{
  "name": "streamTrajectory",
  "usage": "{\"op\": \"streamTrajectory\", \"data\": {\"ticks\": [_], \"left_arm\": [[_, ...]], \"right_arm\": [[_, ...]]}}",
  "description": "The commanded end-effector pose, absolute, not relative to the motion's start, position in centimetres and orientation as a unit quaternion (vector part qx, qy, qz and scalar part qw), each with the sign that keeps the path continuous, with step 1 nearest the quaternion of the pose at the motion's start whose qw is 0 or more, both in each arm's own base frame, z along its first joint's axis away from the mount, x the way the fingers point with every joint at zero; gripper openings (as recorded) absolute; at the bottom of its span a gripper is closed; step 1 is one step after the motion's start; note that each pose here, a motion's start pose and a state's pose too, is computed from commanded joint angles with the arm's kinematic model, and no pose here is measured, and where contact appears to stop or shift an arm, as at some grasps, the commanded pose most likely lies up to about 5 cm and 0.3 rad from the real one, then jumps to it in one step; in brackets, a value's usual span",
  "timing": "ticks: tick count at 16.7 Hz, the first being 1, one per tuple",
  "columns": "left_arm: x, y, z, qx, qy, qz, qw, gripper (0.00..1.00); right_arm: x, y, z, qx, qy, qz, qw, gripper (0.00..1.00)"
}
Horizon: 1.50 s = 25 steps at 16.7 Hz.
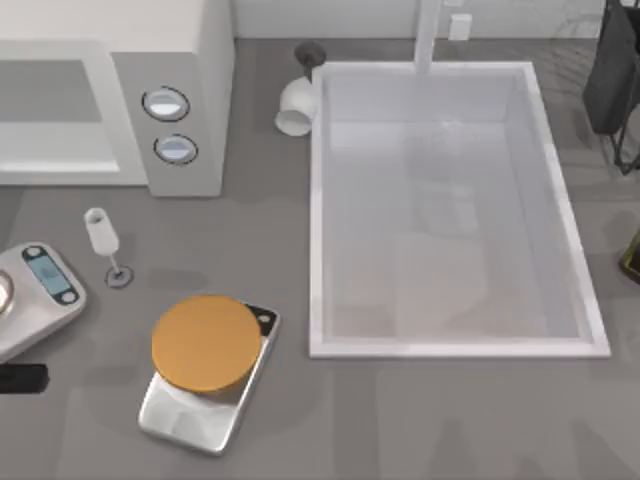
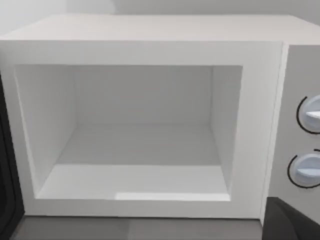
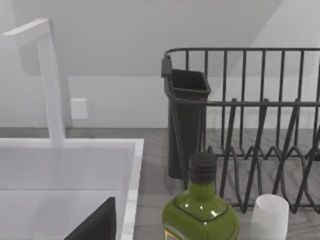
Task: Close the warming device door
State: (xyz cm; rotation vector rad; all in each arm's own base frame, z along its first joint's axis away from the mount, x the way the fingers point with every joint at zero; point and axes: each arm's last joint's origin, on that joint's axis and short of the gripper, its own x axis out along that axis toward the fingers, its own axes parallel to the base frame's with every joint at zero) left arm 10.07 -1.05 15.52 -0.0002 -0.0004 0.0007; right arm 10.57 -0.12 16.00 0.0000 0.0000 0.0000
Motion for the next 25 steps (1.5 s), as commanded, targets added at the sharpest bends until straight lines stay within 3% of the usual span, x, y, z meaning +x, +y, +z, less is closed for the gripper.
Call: {"op": "streamTrajectory", "data": {"ticks": [25], "left_arm": [[11.6,-5.4,17.4,0.005,0.004,0.001,1.000,0.00]], "right_arm": [[10.6,-0.1,16.0,0.000,0.000,0.000,1.000,1.00]]}}
